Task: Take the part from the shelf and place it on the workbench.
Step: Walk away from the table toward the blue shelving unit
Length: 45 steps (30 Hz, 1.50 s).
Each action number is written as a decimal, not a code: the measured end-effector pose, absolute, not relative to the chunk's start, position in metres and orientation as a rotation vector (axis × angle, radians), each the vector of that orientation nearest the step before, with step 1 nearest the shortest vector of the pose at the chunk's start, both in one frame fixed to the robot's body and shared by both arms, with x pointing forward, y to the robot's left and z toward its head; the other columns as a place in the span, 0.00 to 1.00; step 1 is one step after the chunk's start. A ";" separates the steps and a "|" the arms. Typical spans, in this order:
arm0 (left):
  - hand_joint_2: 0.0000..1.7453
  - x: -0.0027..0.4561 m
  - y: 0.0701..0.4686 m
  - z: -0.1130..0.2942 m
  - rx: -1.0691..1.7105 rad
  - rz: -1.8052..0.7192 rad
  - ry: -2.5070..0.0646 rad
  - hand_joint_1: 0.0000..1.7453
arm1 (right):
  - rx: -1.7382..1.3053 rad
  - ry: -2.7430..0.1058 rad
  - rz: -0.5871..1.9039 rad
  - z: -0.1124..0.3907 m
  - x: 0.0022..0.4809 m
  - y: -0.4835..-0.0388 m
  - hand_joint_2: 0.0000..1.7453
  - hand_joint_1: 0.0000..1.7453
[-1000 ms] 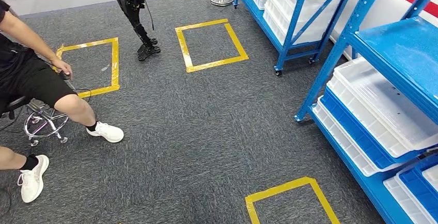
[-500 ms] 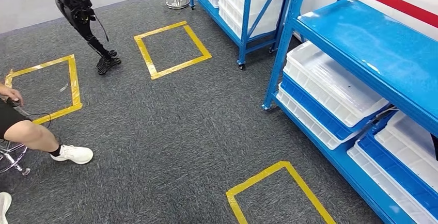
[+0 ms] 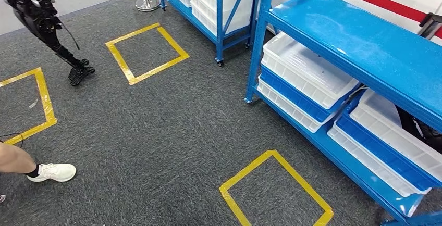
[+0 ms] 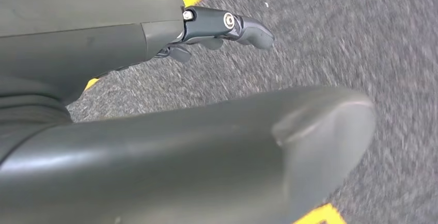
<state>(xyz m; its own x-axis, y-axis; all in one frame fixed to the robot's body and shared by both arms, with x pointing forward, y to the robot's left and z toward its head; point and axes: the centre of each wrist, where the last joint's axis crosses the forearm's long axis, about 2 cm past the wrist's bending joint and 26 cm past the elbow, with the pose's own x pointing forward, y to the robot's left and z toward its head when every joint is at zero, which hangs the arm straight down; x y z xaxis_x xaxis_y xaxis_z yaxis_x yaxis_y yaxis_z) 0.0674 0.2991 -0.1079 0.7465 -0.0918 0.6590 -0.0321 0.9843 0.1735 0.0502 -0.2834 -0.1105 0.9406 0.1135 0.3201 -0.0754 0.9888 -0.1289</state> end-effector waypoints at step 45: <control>0.00 0.069 0.296 -0.108 0.194 -0.035 -0.769 0.00 | -0.152 -0.351 0.164 -0.110 0.053 -0.286 0.00 0.00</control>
